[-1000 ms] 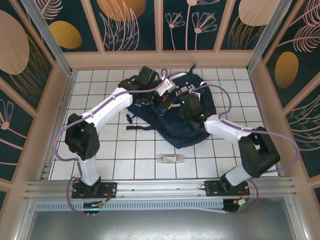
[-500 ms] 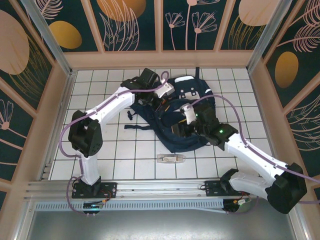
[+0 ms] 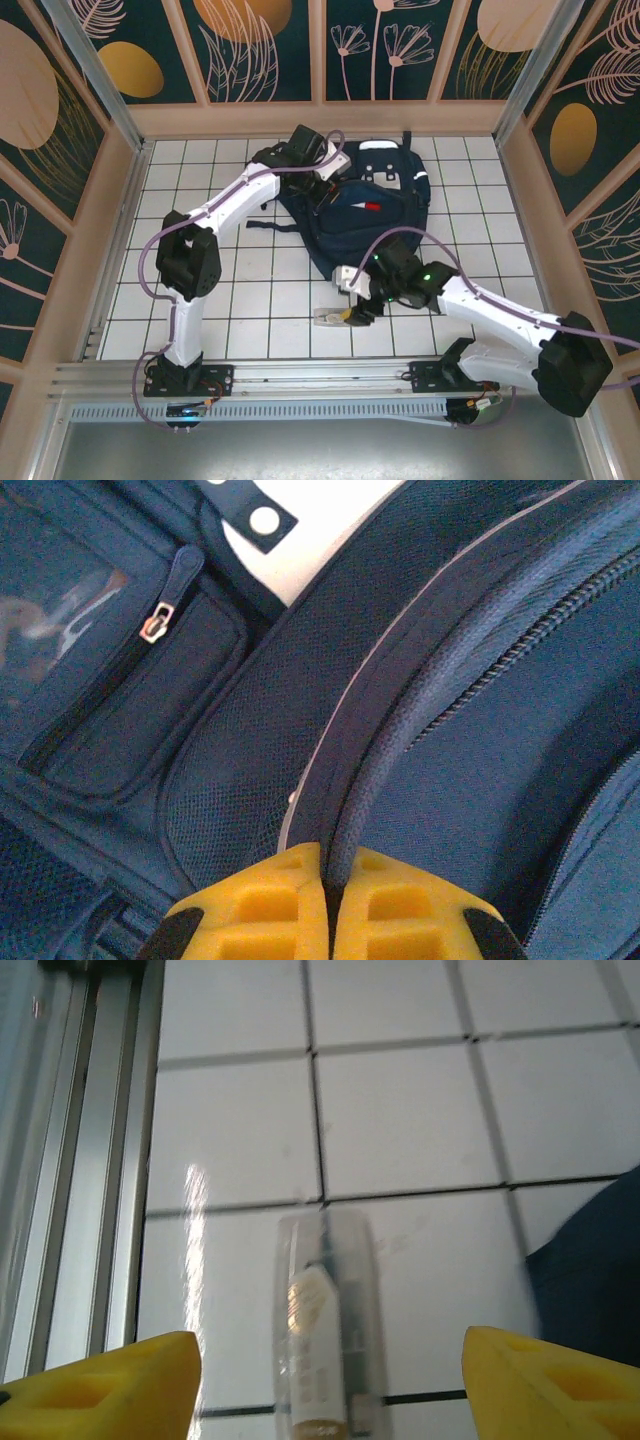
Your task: Pack books, pencil case, and school supplies into a backpack
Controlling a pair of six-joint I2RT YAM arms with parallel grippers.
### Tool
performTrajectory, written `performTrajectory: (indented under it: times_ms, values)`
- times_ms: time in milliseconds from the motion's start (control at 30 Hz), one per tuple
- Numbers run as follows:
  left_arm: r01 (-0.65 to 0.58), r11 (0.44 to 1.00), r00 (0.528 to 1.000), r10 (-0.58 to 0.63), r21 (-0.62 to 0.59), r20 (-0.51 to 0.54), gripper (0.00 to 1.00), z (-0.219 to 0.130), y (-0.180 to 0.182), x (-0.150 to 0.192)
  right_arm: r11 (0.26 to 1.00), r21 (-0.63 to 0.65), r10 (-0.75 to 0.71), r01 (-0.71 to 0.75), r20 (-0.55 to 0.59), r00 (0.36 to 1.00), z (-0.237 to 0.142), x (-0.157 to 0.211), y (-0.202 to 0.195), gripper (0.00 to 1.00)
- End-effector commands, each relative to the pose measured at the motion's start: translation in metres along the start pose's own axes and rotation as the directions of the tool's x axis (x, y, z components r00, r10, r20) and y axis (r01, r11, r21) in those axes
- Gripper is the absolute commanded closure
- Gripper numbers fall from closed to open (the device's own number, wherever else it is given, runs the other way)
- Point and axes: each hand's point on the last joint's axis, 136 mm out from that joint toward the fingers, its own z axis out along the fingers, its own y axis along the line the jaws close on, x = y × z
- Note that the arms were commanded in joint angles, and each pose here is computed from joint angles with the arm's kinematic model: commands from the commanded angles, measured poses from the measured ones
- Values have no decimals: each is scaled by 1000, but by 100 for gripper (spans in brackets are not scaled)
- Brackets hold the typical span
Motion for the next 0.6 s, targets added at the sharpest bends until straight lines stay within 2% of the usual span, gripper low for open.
performTrajectory:
  times_ms: [0,100,233,367,467,567]
  values:
    - [17,999,999,-18,-30,-42,99,10,15,11,995,-6,-102,102,-50,994,11,17,3,1]
    - [59,997,997,-57,48,-46,98,10,-2,25,995,-46,-98,93,-127,987,21,38,12,1]
    - [77,992,997,-75,101,-15,100,2,-15,32,996,25,-81,88,-203,976,34,57,-1,1]
    - [84,989,996,-84,125,-11,100,-4,-21,30,995,17,-88,95,-254,963,45,70,-2,6]
    - [88,988,996,-87,130,-16,100,-6,-22,31,995,52,-65,82,-275,959,48,74,-9,12]
    - [92,985,996,-92,145,-9,100,-9,-25,29,997,66,-25,49,-316,948,50,81,-13,30]
